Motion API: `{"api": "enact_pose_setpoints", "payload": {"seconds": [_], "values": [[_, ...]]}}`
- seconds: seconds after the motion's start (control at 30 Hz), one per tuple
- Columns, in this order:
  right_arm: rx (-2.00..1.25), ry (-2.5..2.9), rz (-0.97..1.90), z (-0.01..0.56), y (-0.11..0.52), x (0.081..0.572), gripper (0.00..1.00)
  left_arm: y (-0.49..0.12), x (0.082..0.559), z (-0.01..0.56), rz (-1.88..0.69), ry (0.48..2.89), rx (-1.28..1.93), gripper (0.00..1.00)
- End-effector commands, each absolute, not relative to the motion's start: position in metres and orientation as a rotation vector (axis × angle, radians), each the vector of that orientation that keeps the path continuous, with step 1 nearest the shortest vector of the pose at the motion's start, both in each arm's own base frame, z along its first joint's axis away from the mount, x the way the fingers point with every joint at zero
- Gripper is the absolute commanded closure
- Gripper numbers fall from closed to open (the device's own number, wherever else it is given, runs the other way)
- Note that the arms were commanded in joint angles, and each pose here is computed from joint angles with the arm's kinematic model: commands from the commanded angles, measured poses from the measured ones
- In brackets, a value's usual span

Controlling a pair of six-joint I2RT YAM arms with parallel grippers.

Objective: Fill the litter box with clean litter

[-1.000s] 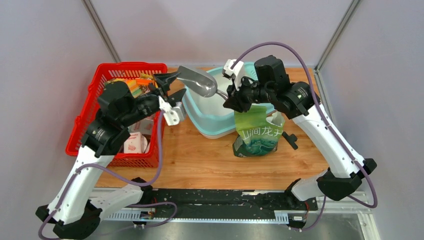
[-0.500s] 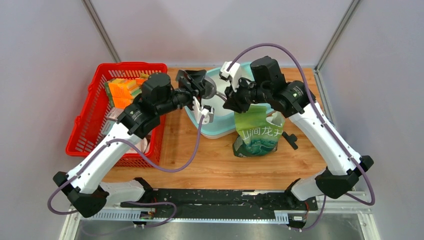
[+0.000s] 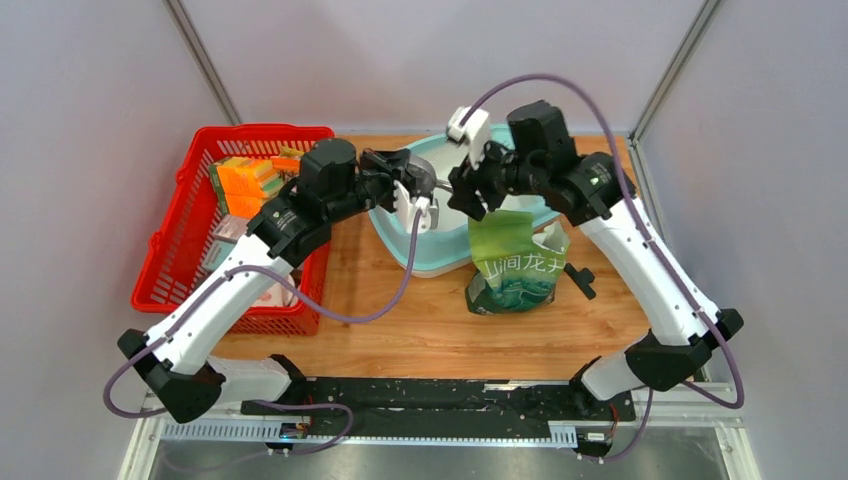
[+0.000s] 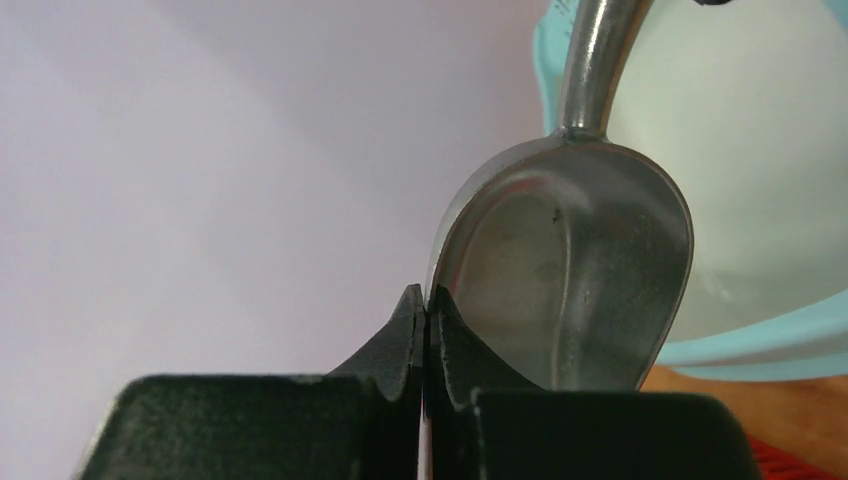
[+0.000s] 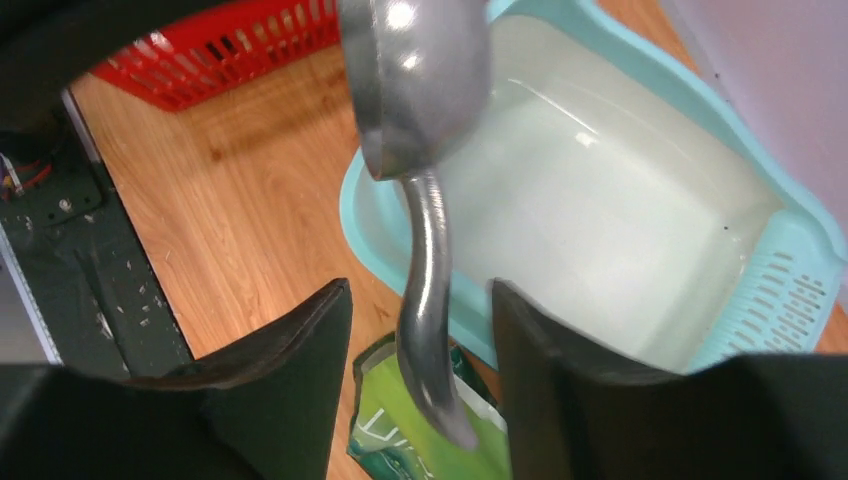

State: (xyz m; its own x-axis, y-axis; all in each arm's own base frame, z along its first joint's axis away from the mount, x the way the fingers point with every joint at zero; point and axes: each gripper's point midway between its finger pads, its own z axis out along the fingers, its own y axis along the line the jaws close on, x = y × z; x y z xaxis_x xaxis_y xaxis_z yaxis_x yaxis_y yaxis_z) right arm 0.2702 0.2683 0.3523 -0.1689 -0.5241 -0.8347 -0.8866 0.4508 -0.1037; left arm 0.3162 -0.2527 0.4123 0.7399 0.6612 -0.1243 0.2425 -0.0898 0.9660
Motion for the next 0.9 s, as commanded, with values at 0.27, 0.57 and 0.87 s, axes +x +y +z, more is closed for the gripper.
{"api": "enact_pose_setpoints", "payload": {"seconds": [0.27,0.57,0.87], "values": [[-0.589,1.580,0.962,0.499,0.199,0.293,0.02,-0.264,0.328,0.416,-0.304,1.469,1.053,1.00],[-0.519,1.609,1.104,0.483,0.210,0.294,0.03,-0.301,0.324,0.426,-0.603,1.567,0.938,1.00],[-0.514,1.585,1.165,0.494,0.222,0.304,0.11,-0.307,0.319,0.426,-0.650,1.559,0.942,1.00]]}}
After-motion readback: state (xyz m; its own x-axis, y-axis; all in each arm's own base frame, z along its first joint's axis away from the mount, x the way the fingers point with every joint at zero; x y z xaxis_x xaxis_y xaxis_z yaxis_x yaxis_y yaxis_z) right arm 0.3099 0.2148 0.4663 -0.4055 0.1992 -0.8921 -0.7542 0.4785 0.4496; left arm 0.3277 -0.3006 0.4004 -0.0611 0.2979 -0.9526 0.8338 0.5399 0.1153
